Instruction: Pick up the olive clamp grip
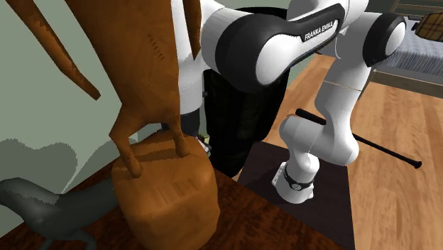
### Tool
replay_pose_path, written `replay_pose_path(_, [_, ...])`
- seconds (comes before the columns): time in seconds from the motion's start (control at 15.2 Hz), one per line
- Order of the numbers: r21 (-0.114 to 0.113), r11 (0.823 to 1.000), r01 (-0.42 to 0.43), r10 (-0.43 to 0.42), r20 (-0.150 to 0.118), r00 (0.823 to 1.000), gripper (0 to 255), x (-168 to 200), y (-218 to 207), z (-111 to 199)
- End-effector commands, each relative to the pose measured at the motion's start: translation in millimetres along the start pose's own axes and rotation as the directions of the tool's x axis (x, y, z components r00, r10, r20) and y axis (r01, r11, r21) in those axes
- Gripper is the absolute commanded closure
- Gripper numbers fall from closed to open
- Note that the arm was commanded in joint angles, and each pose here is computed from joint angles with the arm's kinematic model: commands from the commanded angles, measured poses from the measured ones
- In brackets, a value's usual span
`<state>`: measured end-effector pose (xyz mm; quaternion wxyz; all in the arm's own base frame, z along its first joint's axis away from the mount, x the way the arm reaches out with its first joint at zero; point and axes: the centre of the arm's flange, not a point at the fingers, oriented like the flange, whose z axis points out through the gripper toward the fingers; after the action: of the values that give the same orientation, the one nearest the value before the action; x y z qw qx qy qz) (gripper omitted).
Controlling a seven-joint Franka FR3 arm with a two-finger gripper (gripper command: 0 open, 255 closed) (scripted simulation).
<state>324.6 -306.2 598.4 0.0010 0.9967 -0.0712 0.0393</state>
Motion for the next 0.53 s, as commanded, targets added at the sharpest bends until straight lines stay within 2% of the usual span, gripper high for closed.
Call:
replay_pose_path(0.0, [0.0,1.0,0.001,-0.001,-0.001,1.0,255,0.0,0.4,-10.3])
replay_pose_path(0.46, [0.0,1.0,0.001,-0.001,-0.001,1.0,255,2.5,0.3,-42.7])
